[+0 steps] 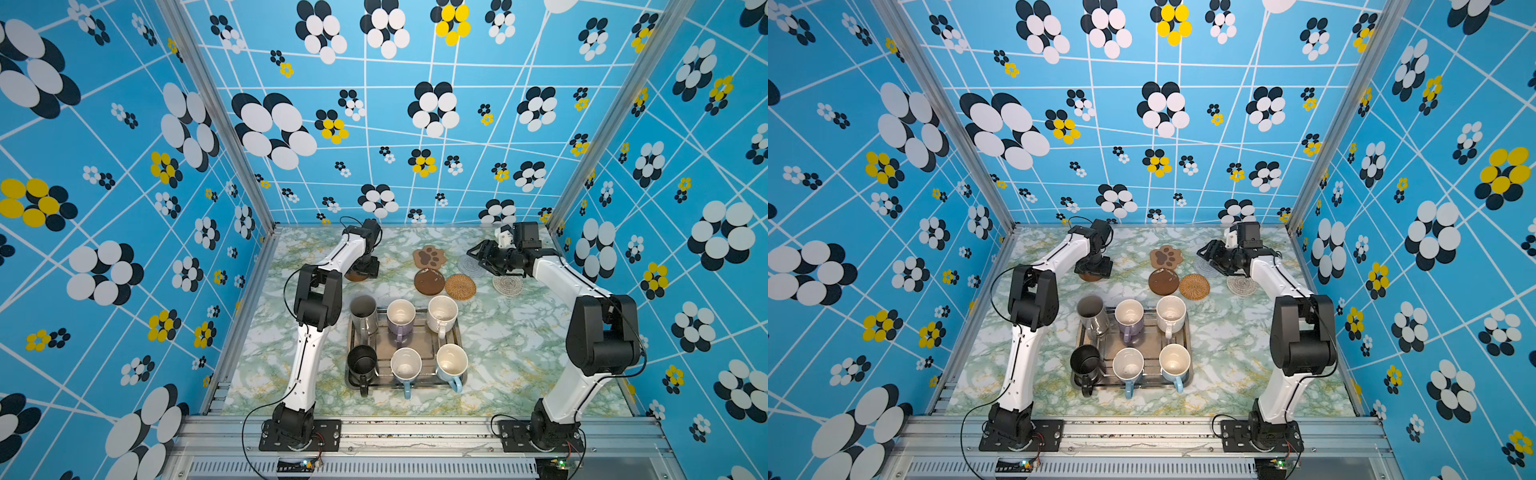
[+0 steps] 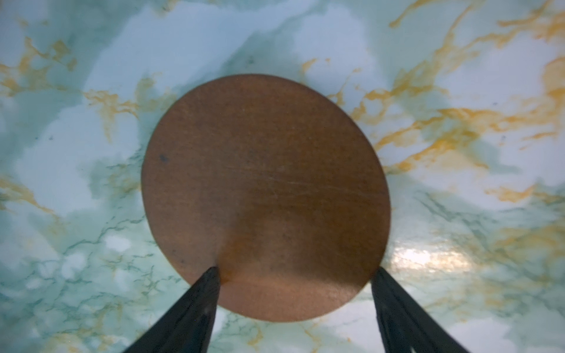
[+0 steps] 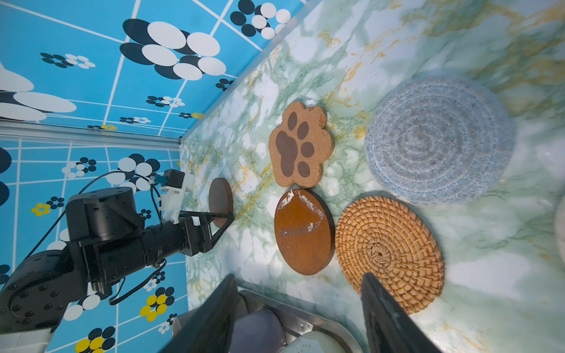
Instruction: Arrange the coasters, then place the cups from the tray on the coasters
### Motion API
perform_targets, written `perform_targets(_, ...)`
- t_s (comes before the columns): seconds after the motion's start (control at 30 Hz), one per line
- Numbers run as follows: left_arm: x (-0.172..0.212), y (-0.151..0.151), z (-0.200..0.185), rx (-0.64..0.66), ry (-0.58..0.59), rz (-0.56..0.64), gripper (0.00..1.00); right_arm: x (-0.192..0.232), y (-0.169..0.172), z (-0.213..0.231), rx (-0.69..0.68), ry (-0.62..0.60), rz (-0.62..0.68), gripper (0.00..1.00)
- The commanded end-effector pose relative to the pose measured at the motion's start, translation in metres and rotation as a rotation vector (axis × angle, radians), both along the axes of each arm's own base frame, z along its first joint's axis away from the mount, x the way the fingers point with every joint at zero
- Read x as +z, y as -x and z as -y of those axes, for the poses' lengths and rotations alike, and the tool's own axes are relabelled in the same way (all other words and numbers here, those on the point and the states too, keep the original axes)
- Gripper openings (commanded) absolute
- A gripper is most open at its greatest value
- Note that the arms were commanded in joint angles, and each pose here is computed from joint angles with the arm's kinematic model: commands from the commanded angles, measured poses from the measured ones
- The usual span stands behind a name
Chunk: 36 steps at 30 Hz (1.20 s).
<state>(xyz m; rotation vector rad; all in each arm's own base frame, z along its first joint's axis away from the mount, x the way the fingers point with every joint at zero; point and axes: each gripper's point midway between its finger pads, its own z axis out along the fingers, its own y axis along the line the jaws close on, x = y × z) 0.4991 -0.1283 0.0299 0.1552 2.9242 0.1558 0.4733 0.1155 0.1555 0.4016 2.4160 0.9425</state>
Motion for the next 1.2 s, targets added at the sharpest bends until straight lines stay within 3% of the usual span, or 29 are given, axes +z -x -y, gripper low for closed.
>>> perform_targets(0.0,0.043,-0.004,0.025,-0.045,0.059,0.060,0.82,0.006,-0.005,-0.006,0.019,-0.009,0.012,0.66)
perform_targets(0.17,0.060,-0.023,0.039,-0.072,0.065,0.125,0.84,0.006,-0.005,-0.006,0.019,-0.008,0.009,0.66)
perform_targets(0.4,0.036,-0.035,0.025,-0.042,0.001,0.117,0.84,0.005,-0.004,-0.006,0.021,-0.006,0.006,0.66)
perform_targets(0.93,0.003,-0.035,0.001,-0.016,-0.073,0.071,0.84,-0.002,-0.009,-0.031,0.074,-0.037,-0.012,0.66)
perform_targets(1.17,-0.006,-0.029,-0.016,0.000,-0.116,0.044,0.83,-0.016,-0.005,-0.069,0.161,-0.046,-0.052,0.66)
